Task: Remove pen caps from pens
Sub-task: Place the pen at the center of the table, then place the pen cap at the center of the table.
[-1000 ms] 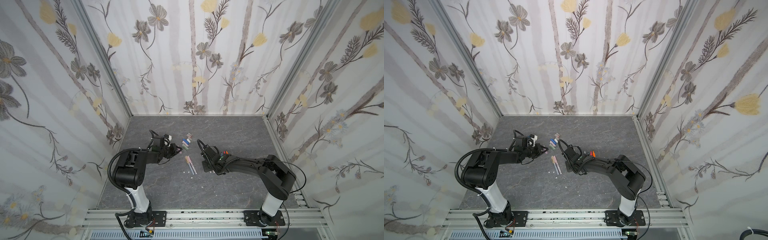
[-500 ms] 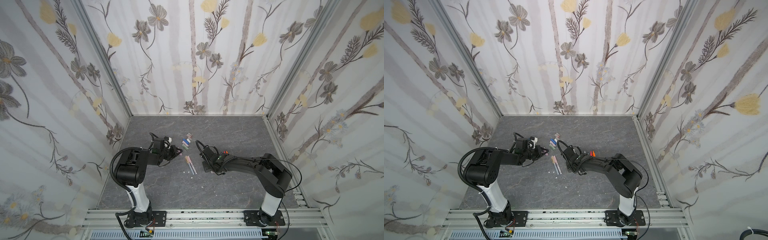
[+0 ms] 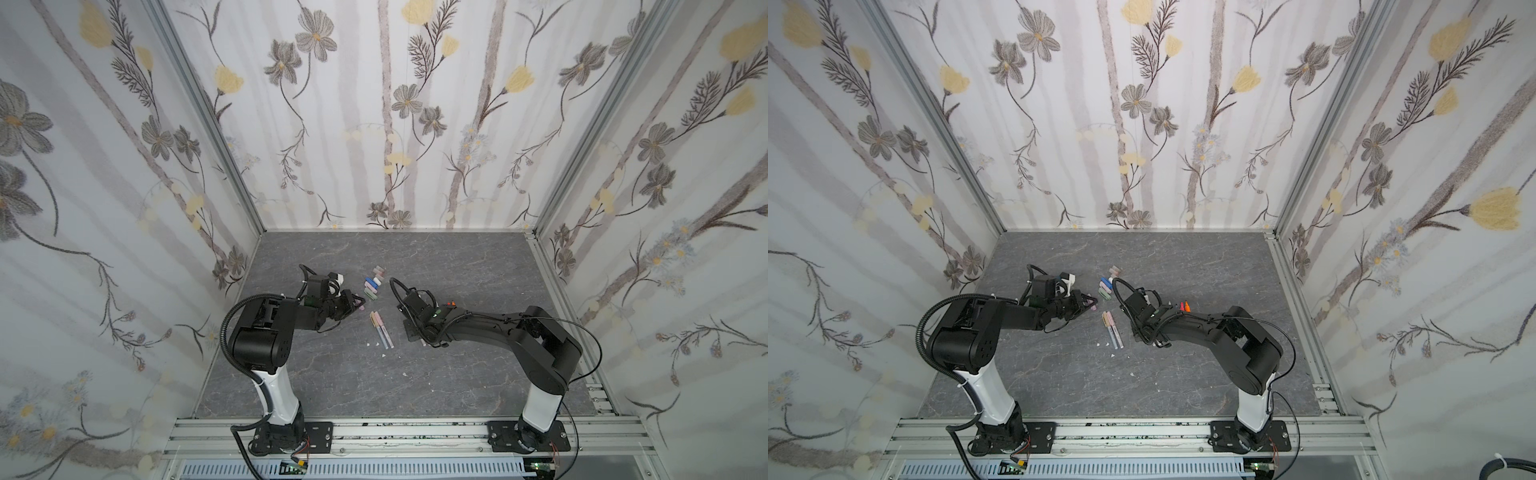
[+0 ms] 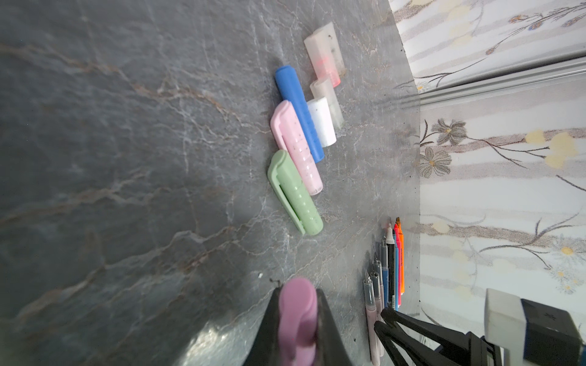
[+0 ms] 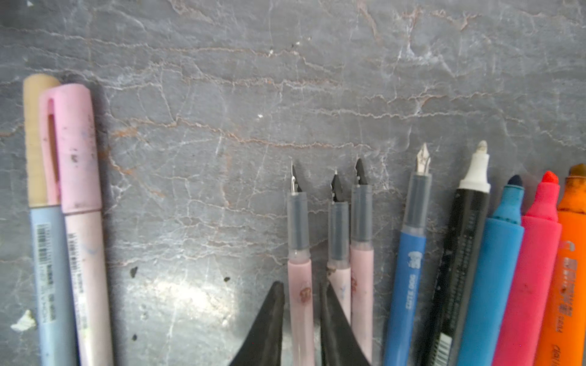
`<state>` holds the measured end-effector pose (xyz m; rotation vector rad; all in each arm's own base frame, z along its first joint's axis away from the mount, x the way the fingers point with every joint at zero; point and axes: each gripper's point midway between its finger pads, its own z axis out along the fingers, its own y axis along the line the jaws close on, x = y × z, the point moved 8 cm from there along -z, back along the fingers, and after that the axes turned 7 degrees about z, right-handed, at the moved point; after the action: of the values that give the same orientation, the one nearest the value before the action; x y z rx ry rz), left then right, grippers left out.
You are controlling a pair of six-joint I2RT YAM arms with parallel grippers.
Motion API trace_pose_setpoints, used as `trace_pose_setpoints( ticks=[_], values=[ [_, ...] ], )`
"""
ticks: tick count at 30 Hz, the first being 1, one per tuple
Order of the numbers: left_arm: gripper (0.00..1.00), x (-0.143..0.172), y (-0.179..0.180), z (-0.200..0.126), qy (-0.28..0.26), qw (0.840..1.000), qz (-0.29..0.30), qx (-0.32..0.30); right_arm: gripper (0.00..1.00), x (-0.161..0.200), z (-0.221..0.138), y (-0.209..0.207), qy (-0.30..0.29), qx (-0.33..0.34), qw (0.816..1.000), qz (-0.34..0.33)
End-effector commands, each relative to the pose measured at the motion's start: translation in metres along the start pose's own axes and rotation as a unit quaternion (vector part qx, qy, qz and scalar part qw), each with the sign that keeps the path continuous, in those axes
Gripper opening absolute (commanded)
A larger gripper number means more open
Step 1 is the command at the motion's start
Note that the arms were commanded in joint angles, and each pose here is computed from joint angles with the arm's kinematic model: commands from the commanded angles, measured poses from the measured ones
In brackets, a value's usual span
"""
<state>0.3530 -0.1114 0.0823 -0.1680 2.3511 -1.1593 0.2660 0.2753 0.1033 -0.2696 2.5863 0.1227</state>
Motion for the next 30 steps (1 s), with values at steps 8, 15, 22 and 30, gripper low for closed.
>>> trace_pose_setpoints(
  ticks=[8,15,22,30],
  values=[
    [0.15,-0.005,-0.003,0.013,-0.005,1.0,0.005,0.016,0.23,-0.031,-0.034,0.003,-0.065,-0.014,0.998,0.002],
    [0.21,-0.014,0.001,0.024,-0.018,1.0,-0.009,0.02,0.23,-0.033,-0.044,0.0,-0.074,-0.017,0.997,0.007],
    [0.27,-0.018,0.001,0.027,-0.021,1.0,-0.012,0.019,0.23,-0.027,-0.042,-0.003,-0.069,-0.014,0.997,0.008],
    [0.27,-0.016,-0.001,0.021,-0.022,1.0,-0.01,0.017,0.23,-0.027,-0.042,0.001,-0.069,-0.032,0.997,0.003]
  ],
)
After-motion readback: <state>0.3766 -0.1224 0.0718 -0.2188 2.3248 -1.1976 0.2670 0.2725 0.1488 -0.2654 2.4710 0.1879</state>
